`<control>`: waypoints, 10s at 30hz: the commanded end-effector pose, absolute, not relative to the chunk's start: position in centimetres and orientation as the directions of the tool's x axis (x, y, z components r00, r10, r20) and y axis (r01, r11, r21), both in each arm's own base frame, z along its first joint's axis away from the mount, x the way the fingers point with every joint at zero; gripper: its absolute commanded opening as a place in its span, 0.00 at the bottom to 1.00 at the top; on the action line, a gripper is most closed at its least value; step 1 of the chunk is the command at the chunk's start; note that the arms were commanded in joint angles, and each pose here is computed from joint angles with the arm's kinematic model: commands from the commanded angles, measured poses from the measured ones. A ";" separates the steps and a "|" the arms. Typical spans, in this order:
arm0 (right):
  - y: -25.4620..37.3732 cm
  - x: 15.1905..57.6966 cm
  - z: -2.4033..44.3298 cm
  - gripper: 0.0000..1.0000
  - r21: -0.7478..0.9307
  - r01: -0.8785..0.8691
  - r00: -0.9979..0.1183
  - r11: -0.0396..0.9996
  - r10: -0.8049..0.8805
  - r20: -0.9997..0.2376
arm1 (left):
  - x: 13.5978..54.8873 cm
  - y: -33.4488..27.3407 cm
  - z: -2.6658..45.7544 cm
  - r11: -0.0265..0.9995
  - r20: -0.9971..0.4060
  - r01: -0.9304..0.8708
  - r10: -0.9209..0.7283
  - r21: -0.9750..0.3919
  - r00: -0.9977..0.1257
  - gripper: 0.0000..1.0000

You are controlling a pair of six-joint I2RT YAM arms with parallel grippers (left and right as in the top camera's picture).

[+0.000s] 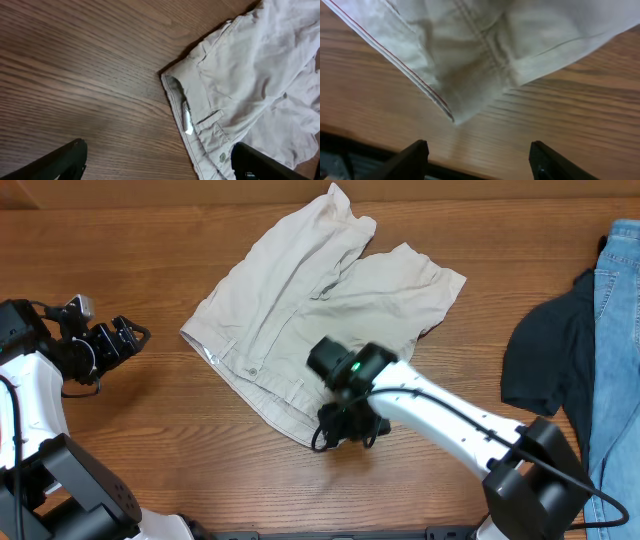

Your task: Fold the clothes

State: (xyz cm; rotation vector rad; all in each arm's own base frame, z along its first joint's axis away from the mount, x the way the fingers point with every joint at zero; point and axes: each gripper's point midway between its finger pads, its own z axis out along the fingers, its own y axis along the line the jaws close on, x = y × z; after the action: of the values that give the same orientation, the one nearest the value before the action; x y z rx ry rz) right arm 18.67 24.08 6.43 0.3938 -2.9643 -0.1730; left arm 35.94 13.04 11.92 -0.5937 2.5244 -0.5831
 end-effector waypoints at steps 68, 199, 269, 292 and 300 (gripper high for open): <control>15.2 20.8 6.9 0.04 -0.175 0.061 -0.998 0.983 0.066 0.022 | 36.5 3.4 3.7 0.953 -0.226 0.249 0.208 -0.171 -0.952 0.56; 6.8 32.8 42.5 0.04 0.282 0.128 -0.674 0.951 0.292 -0.679 | 25.7 2.6 47.6 0.953 -0.796 -0.149 -0.303 -0.265 -0.524 0.04; -1.7 30.3 50.4 0.04 0.152 0.383 -0.326 0.911 0.287 -0.901 | 28.0 5.4 48.4 0.977 -0.844 -0.202 -0.161 -0.064 -0.512 0.04; 3.9 18.7 56.2 0.04 0.340 -0.126 -0.243 0.932 0.303 -0.921 | 13.6 1.4 56.0 0.990 -0.977 -0.131 -0.074 -0.048 -0.200 0.04; 3.3 20.1 54.4 0.04 0.326 -0.050 -0.303 0.944 0.297 -0.906 | 14.3 2.3 55.9 0.981 -0.973 -0.181 -0.106 -0.069 -0.205 0.04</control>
State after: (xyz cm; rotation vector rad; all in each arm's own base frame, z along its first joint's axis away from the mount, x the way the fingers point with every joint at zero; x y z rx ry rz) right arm 18.79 5.15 54.39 -0.2018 -4.2401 -1.0220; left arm 13.39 -0.73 55.58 -0.0621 1.7928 -0.0536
